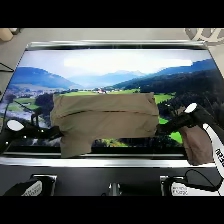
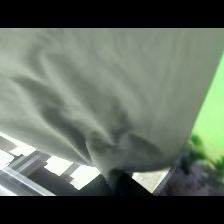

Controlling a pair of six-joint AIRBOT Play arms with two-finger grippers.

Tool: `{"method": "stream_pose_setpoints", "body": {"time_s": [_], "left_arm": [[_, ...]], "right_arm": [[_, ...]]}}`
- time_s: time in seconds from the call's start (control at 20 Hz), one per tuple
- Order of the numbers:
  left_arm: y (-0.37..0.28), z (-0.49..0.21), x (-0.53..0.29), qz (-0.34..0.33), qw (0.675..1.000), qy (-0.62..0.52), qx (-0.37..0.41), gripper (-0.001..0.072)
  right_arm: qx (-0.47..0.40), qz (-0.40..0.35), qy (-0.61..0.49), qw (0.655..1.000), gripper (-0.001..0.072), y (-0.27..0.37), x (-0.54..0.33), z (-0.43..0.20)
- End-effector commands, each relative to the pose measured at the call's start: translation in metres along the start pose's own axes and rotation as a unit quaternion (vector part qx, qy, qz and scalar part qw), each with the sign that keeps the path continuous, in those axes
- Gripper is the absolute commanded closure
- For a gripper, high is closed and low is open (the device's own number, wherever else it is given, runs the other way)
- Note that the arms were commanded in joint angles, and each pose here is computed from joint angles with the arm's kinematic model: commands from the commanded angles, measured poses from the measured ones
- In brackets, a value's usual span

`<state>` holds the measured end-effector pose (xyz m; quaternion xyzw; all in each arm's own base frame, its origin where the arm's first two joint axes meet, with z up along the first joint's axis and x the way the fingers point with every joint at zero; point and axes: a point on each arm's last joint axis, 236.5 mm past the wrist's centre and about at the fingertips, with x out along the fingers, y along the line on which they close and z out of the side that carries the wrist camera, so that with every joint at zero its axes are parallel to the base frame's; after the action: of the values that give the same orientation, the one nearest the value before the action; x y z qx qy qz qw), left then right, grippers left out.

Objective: Fold the shirts.

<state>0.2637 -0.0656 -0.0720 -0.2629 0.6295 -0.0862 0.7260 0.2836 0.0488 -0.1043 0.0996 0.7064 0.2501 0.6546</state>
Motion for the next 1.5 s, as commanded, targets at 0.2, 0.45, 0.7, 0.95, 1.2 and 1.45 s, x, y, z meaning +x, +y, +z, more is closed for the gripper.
{"method": "stream_pose_setpoints", "body": {"time_s": [0.2, 0.45, 0.7, 0.95, 1.2, 1.45], "left_arm": [[-0.059, 0.119, -0.093, -0.008, 0.984, -0.158, 0.083, 0.0681], [-0.053, 0.192, -0.072, -0.006, 0.985, -0.158, 0.064, 0.0680], [-0.026, 0.210, -0.002, -0.020, 0.996, -0.083, -0.018, 0.0678], [-0.023, 0.209, 0.004, -0.039, 0.996, -0.065, -0.040, 0.0239], [-0.069, 0.211, -0.053, -0.050, 0.992, -0.105, 0.057, 0.0281], [-0.138, 0.184, -0.059, -0.069, 0.982, -0.107, 0.139, 0.0282]], "right_arm": [[-0.113, -0.074, -0.140, 0.981, 0.0693, 0.010, -0.110, 0.108], [-0.138, -0.120, -0.208, 0.961, 0.0692, 0.001, -0.113, 0.207], [-0.068, -0.085, -0.157, 0.981, 0.0689, -0.018, -0.042, 0.217], [-0.109, -0.096, -0.160, 0.976, 0.0029, -0.025, -0.064, 0.211], [-0.007, -0.041, -0.180, 0.983, 0.0014, -0.060, -0.080, 0.197], [0.005, 0.040, -0.162, 0.986, 0.0012, -0.027, -0.037, 0.208]]}}
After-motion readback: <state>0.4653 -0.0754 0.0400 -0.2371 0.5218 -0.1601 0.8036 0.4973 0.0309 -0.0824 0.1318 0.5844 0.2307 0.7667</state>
